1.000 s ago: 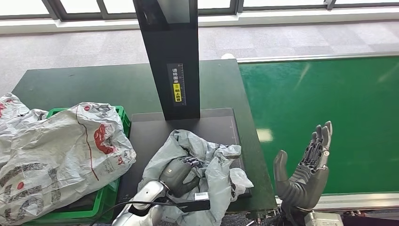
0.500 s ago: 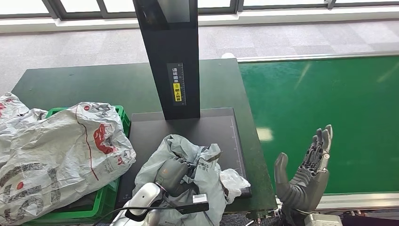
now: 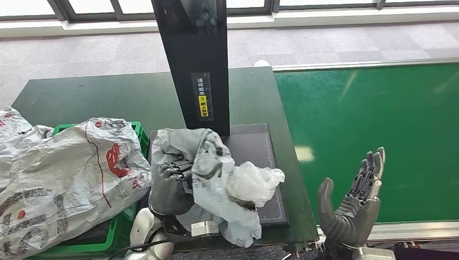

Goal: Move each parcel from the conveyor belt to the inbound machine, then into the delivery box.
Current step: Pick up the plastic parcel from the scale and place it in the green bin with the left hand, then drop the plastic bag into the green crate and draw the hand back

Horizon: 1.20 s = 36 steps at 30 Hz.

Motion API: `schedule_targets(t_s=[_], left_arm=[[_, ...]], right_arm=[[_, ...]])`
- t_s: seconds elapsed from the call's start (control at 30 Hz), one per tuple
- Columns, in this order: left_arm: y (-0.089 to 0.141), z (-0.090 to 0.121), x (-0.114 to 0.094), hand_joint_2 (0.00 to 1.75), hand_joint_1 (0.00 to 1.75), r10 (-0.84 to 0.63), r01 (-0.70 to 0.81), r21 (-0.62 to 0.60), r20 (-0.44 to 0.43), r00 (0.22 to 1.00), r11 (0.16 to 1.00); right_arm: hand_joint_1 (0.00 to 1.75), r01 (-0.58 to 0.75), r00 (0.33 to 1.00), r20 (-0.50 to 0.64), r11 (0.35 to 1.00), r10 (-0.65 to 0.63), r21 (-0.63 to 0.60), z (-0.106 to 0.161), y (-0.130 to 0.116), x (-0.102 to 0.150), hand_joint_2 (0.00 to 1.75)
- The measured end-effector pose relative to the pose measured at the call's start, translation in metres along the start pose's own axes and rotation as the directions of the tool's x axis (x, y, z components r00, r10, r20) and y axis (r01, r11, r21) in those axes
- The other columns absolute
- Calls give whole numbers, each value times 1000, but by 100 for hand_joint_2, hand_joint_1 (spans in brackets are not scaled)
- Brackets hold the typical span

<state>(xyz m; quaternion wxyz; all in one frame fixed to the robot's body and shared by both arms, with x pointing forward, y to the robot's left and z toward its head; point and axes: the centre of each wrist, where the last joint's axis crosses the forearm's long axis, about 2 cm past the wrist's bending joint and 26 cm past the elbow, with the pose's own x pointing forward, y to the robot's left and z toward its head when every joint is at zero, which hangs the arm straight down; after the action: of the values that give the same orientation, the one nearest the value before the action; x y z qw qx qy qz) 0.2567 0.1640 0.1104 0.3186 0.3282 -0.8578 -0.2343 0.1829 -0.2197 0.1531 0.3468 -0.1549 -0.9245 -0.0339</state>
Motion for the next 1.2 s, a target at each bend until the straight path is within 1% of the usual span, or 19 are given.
schedule_targets(t_s=[0.03, 0.1, 0.23, 0.53, 0.67, 0.77, 0.87, 0.97, 1.1, 1.2], left_arm=[[7, -3, -2, 175, 175, 4, -4, 58, 4, 1000, 998], [22, -7, -7, 175, 175, 2, 1, 149, -17, 1000, 989], [54, -15, -11, 175, 175, -12, 26, 296, -49, 999, 955], [102, -23, -12, 175, 175, -31, 61, 489, -69, 997, 870], [128, -22, -14, 175, 175, -76, 109, 559, -83, 994, 822], [148, -17, -18, 175, 175, -99, 148, 611, -113, 989, 778], [169, -8, -30, 175, 175, -92, 188, 672, -176, 980, 716], [191, 1, -51, 175, 175, -104, 263, 721, -257, 961, 641], [216, 17, -80, 175, 175, -167, 405, 725, -380, 910, 558], [226, 27, -91, 175, 175, -191, 468, 713, -437, 879, 523]], right_arm=[[0, 4, 1000, -4, 1000, -4, -5, 0, 0, 0, 175], [0, 14, 1000, -11, 1000, -14, -12, 0, 0, 0, 175], [0, 37, 999, -17, 999, -37, -14, -1, 1, 0, 175], [0, 80, 997, -19, 997, -80, -17, -6, 5, -1, 175], [0, 107, 994, -18, 994, -107, -9, -8, 7, 0, 175], [0, 135, 991, -12, 991, -135, 1, -12, 10, 0, 175], [0, 158, 987, -5, 987, -158, 9, -16, 13, 0, 175], [0, 168, 986, 1, 986, -168, 12, -19, 14, 0, 175], [0, 174, 985, 3, 985, -174, 13, -21, 16, 0, 175], [0, 174, 985, 5, 985, -174, 11, -21, 17, 0, 175]])
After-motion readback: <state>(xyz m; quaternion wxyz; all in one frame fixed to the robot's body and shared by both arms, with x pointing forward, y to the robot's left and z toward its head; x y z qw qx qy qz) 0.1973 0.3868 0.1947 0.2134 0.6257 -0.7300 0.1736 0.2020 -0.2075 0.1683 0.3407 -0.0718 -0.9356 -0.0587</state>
